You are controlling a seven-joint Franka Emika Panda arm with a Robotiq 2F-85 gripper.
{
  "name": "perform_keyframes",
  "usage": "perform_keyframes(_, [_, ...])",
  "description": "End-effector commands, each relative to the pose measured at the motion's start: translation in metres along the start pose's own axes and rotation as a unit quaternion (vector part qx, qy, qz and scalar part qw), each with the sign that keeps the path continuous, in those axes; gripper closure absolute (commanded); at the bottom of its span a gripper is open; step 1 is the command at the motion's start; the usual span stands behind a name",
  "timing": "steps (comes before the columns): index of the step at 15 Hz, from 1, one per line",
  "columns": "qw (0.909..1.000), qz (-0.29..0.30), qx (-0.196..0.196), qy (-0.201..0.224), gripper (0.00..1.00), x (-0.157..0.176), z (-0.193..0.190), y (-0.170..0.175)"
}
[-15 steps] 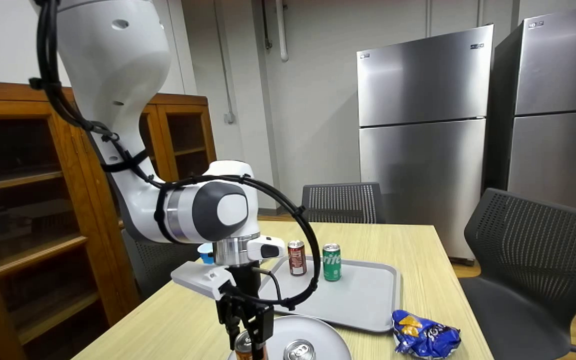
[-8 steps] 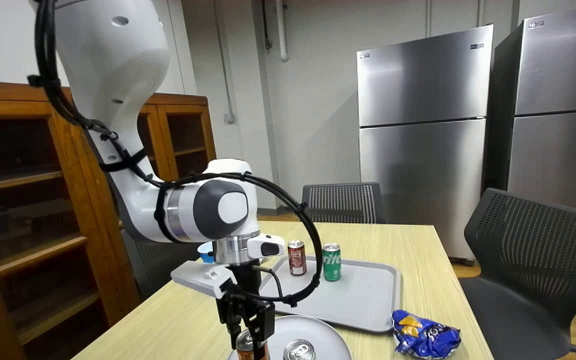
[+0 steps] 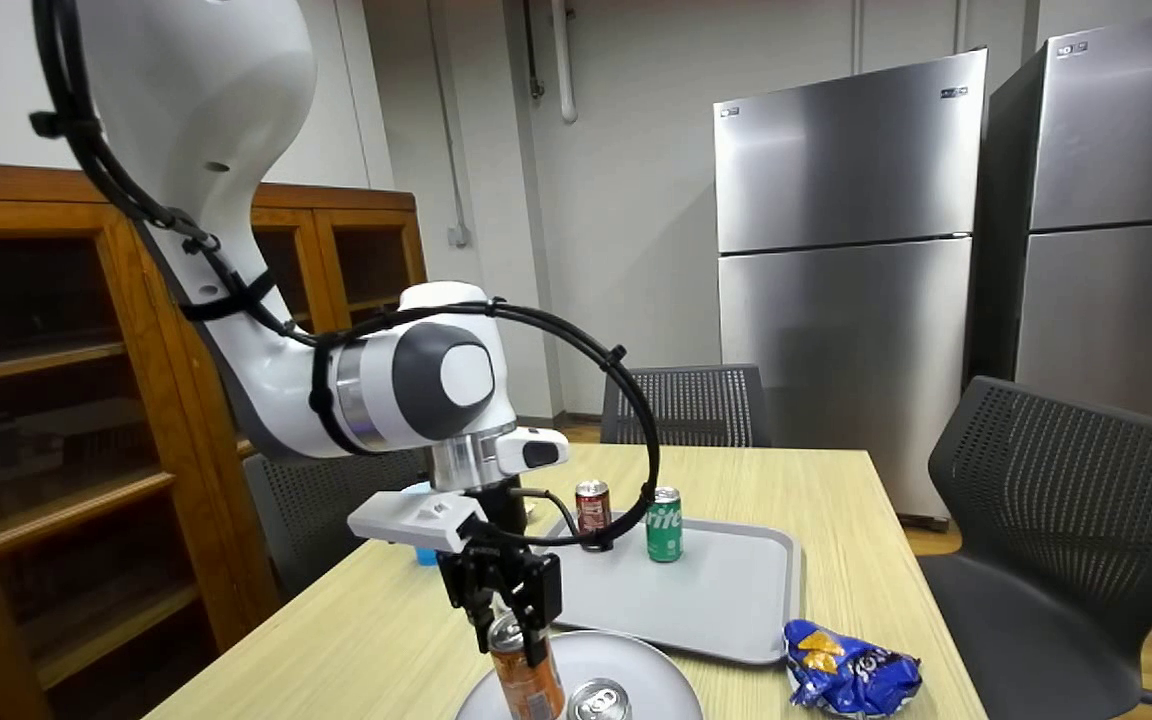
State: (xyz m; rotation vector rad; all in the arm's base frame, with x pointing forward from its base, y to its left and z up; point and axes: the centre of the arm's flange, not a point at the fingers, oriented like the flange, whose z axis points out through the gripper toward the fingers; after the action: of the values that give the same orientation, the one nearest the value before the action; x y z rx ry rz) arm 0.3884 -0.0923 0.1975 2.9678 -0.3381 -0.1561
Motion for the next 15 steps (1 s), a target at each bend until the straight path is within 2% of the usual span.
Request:
perform_keyframes(1, [0.9996, -0.007, -0.006, 0.026, 0.62, 0.014, -0.026, -0.003])
perform_keyframes(9, [0.9976, -0.022, 0.002, 0.065, 0.62, 0.076, -0.046, -0.01])
perform_keyframes(15, [0.9965, -0.035, 0.016, 0.074, 0.62, 0.127, -0.042, -0.02])
